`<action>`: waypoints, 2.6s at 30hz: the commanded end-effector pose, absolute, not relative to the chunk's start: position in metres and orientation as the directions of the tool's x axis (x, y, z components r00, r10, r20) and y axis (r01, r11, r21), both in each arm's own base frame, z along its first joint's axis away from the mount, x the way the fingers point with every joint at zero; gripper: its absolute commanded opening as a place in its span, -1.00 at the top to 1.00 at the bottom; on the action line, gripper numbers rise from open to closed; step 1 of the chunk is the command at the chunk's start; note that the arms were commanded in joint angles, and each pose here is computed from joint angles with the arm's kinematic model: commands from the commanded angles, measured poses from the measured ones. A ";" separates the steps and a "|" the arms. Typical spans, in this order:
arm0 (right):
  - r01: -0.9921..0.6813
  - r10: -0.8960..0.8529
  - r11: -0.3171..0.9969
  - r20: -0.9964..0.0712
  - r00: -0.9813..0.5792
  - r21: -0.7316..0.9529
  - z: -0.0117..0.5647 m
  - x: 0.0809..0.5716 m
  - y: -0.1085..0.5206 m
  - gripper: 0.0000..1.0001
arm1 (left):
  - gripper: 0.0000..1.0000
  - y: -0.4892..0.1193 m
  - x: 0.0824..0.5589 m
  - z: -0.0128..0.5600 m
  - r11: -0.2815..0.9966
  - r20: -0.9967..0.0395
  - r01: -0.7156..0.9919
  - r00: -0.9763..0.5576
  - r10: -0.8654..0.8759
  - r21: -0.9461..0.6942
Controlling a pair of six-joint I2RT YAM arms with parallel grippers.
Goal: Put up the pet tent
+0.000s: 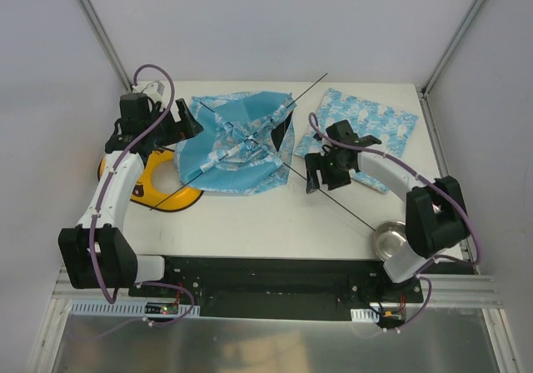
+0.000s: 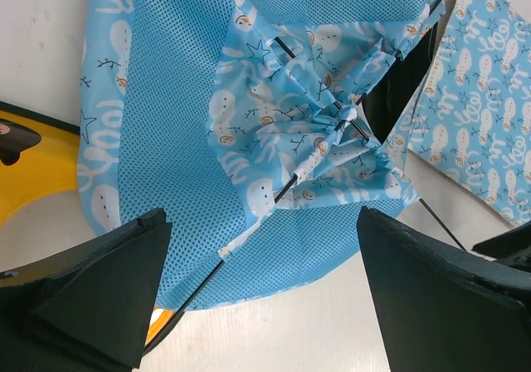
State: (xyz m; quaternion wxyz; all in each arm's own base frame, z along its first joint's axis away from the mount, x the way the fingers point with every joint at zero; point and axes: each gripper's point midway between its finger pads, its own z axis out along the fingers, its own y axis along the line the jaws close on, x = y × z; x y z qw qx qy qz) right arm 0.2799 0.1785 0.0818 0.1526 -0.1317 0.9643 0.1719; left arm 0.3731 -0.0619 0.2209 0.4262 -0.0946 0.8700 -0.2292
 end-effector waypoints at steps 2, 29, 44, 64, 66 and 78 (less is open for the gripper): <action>-0.383 -0.318 0.883 -0.254 -0.913 0.271 0.076 0.272 0.188 -0.40 | -0.98 -0.071 0.385 0.233 0.856 -0.712 0.098 -0.606 -0.354 -0.508; -0.341 -0.250 0.728 -0.233 -0.940 0.594 0.117 0.244 0.280 1.00 | -0.98 -0.057 0.395 0.230 0.887 -0.728 0.038 -0.589 -0.352 -0.460; -0.122 0.072 0.606 -0.207 -0.976 0.786 0.156 0.289 0.338 1.00 | -0.98 -0.045 0.394 0.238 0.905 -0.740 -0.024 -0.567 -0.362 -0.425; -0.304 0.096 0.504 -0.402 -0.911 0.809 0.200 0.306 0.391 1.00 | -0.83 -0.094 0.363 0.251 0.765 -0.613 0.101 -0.669 -0.421 -0.636; -0.347 0.087 0.518 -0.452 -0.888 0.782 0.203 0.302 0.390 1.00 | -0.83 -0.099 0.360 0.253 0.746 -0.597 0.112 -0.682 -0.422 -0.656; -0.436 0.097 0.578 -0.588 -0.803 0.690 0.199 0.321 0.401 1.00 | -0.68 -0.124 0.361 0.244 0.675 -0.505 0.122 -0.761 -0.406 -0.727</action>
